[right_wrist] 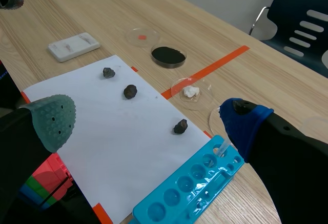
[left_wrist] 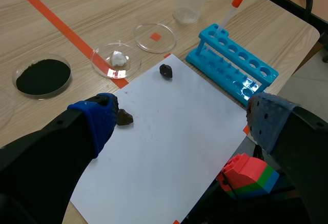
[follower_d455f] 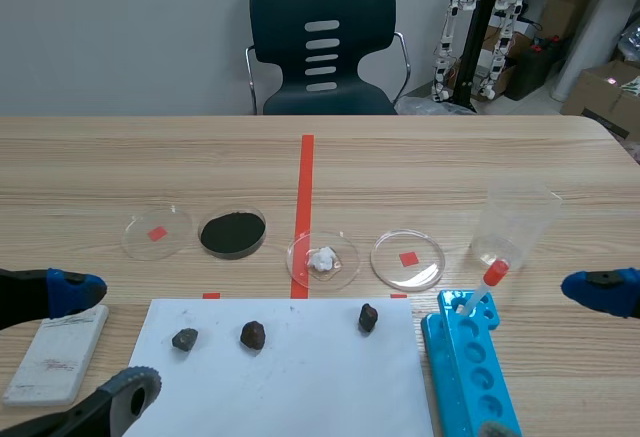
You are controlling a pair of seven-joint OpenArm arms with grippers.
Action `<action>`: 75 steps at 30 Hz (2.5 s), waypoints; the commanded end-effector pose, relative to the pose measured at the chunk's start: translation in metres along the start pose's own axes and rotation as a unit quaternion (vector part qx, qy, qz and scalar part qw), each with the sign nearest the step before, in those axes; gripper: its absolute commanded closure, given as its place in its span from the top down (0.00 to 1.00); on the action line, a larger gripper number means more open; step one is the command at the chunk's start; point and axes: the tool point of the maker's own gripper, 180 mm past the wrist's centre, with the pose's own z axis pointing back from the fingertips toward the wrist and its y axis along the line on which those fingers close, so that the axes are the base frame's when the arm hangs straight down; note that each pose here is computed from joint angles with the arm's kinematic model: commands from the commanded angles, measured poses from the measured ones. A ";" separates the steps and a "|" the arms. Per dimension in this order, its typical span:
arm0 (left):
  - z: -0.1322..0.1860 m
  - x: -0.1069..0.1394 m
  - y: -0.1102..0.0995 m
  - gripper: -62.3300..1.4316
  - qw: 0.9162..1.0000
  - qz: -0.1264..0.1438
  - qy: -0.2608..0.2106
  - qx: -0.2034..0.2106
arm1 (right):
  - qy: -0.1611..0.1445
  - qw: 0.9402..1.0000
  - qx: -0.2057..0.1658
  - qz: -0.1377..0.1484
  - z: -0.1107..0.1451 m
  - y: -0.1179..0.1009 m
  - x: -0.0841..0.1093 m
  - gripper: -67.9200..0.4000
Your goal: Pick up the dropper by the top with the right hand
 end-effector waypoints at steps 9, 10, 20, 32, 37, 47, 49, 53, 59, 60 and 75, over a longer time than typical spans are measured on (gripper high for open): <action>-0.001 0.009 -0.001 0.85 1.000 0.000 -0.018 -0.001 | -0.012 1.000 -0.005 0.002 -0.001 -0.004 0.005 0.86; -0.001 0.009 -0.001 0.85 1.000 0.000 -0.018 -0.001 | -0.014 1.000 -0.006 0.001 0.000 -0.004 0.005 0.86; -0.001 0.009 -0.001 0.85 1.000 0.000 -0.018 -0.001 | -0.018 0.999 -0.036 -0.001 0.019 -0.019 -0.018 0.86; -0.001 0.009 -0.001 0.85 1.000 0.000 -0.018 -0.001 | -0.035 0.996 -0.079 0.009 0.010 -0.060 -0.051 0.86; -0.001 0.009 -0.001 0.85 1.000 0.000 -0.018 -0.001 | -0.052 0.994 -0.098 0.005 -0.004 -0.071 -0.061 0.86; -0.001 0.009 -0.001 0.85 1.000 0.000 -0.018 -0.001 | -0.088 0.989 -0.115 0.002 -0.033 -0.084 -0.067 0.86; -0.001 0.009 -0.001 0.85 1.000 0.001 -0.018 -0.001 | -0.098 0.988 -0.116 0.004 -0.037 -0.086 -0.065 0.86; -0.001 0.009 -0.001 0.85 1.000 0.001 -0.018 -0.001 | -0.112 0.986 -0.126 0.005 -0.043 -0.090 -0.062 0.86; -0.001 0.010 -0.001 0.85 1.000 0.001 -0.019 -0.001 | -0.120 0.984 -0.135 0.004 -0.051 -0.093 -0.066 0.77; -0.001 0.010 -0.001 0.85 1.000 0.001 -0.019 -0.001 | -0.121 0.983 -0.135 0.004 -0.051 -0.093 -0.067 0.77; -0.001 0.010 0.000 0.85 1.000 0.002 -0.019 0.000 | -0.154 0.981 -0.121 0.011 -0.055 -0.082 -0.065 0.73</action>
